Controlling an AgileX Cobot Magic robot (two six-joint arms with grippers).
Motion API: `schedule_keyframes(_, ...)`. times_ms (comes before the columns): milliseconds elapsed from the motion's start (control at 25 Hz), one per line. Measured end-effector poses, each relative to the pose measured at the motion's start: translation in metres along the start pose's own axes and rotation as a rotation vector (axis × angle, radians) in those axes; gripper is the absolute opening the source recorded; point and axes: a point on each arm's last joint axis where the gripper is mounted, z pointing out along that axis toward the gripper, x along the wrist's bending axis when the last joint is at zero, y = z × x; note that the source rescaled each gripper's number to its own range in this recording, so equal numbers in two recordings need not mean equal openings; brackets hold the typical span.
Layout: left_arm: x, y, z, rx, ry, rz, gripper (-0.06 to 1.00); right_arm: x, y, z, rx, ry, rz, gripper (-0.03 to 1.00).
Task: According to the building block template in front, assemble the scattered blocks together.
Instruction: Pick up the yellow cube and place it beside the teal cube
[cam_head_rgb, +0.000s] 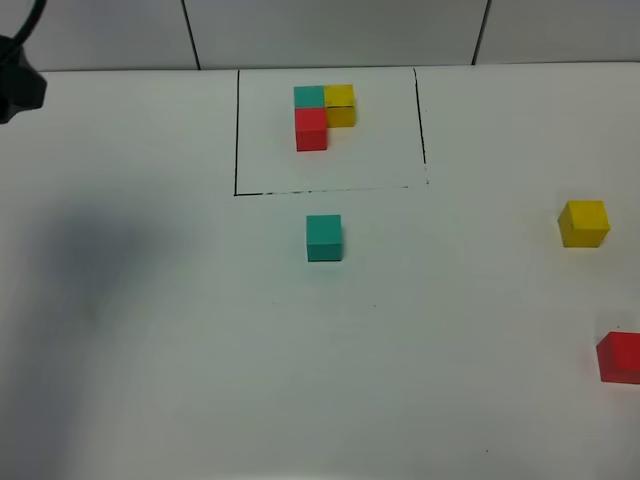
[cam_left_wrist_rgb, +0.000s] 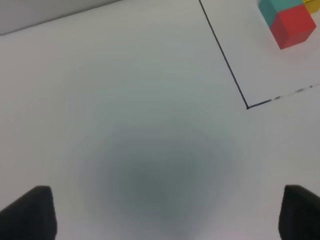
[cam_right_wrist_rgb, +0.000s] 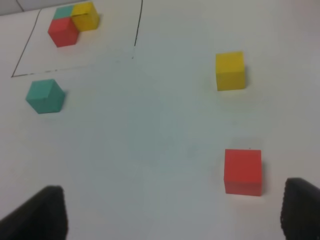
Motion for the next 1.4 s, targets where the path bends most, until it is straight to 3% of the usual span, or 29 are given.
schedule_keyframes(240,-0.007,-0.052,-0.057,-0.065,0.048,-0.061,0.99,0.0,0.0,0.0,0.0,0.0,0.0,0.77)
schedule_keyframes(680,-0.025,-0.152,-0.111,-0.227,0.067,-0.119,0.99,0.0,0.0,0.0,0.0,0.001,0.0,0.77)
schedule_keyframes(1040,-0.035,-0.203,-0.101,-0.202,0.049,-0.174,0.96,0.0,0.0,0.0,0.0,0.001,0.001,0.77)
schedule_keyframes(1200,-0.043,-0.219,-0.098,-0.233,-0.009,-0.196,0.92,0.0,0.0,0.0,0.0,0.003,0.001,0.77)
schedule_keyframes(1400,-0.048,-0.239,-0.098,-0.272,-0.022,-0.199,0.87,0.0,0.0,0.0,0.0,0.003,0.001,0.77)
